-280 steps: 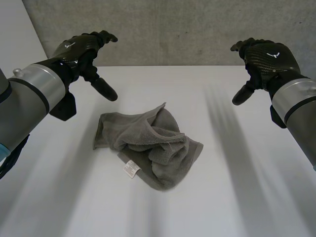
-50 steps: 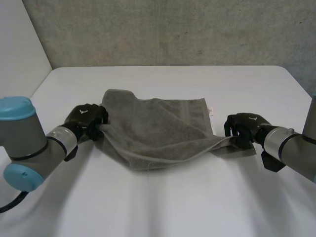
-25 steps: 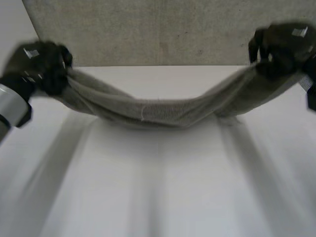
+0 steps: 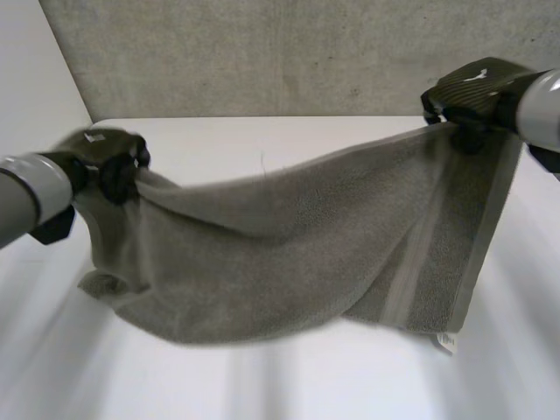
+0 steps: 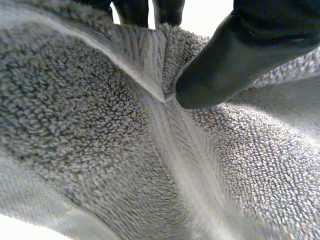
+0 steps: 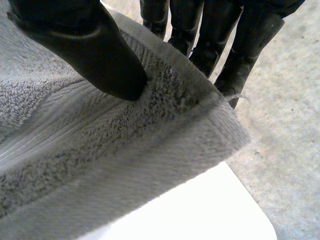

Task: Fold the towel.

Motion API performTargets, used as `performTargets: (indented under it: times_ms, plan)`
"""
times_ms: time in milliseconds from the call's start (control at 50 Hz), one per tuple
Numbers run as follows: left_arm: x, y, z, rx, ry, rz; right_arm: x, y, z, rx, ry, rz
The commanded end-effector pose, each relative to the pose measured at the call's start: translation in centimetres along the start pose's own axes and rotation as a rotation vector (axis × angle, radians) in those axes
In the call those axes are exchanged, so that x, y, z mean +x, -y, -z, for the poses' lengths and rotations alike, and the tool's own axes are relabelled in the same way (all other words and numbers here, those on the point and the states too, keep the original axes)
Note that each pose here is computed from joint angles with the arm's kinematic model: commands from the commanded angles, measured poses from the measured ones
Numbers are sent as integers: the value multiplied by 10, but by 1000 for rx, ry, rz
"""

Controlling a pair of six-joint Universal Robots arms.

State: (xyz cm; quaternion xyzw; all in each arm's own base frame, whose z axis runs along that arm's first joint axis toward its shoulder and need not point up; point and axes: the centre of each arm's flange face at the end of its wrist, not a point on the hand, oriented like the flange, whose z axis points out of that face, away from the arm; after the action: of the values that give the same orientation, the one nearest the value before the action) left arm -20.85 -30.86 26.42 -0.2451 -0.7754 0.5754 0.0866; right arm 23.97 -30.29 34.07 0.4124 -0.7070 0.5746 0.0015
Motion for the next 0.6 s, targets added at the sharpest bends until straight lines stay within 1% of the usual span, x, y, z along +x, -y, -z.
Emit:
performTargets:
  times_ms: [20,40,60,80,100,140,160,200,220,240,260,280,300,320,360,380,420,440,460,480,500,520,540,580,600]
  plan:
    - [-15,4,-44,-9,48,-61,-3,20,-45,166,-130,54]
    - [-22,20,-47,41,89,-70,6,34,-48,245,-194,71]
    - [-22,20,-47,42,90,-70,6,34,-48,246,-194,71]
    - [-26,41,-46,111,131,-79,15,51,-48,338,-257,87]
    - [-26,41,-46,111,131,-79,15,51,-48,339,-257,87]
    - [-32,91,-39,309,217,-76,35,90,-35,544,-394,99]
    - [-32,92,-39,310,217,-75,35,90,-35,545,-395,99]
    - [-41,138,-22,525,297,-23,56,126,-9,743,-532,94]
    - [-41,138,-22,526,297,-23,56,126,-9,744,-533,94]
    - [-44,155,-11,617,315,5,65,141,8,827,-589,83]
    - [-45,170,-1,702,317,26,69,152,20,889,-615,74]
    - [-45,170,-1,703,317,26,70,152,21,890,-615,73]
    - [-45,178,4,761,304,44,72,153,25,896,-619,71]
    - [-45,178,4,761,304,44,72,153,25,896,-619,71]
    - [-44,178,2,797,283,64,65,143,18,823,-560,67]
    - [-44,178,2,797,283,64,64,143,18,823,-559,67]
    - [-40,157,-9,731,256,64,48,125,5,710,-447,57]
    - [-40,157,-9,730,255,64,48,125,5,710,-446,57]
    - [-38,142,-16,682,239,69,37,112,-5,642,-380,48]
    - [-38,142,-16,681,239,69,27,98,-13,567,-313,32]
    - [-37,124,-23,624,223,74,27,98,-13,566,-312,32]
    - [-34,104,-31,561,197,80,16,83,-21,489,-247,12]
    - [-34,104,-31,560,197,80,16,82,-21,488,-246,12]
    - [-22,57,-43,418,132,96,-6,44,-37,322,-128,-21]
    - [-22,57,-43,418,131,96,-6,44,-37,321,-127,-21]
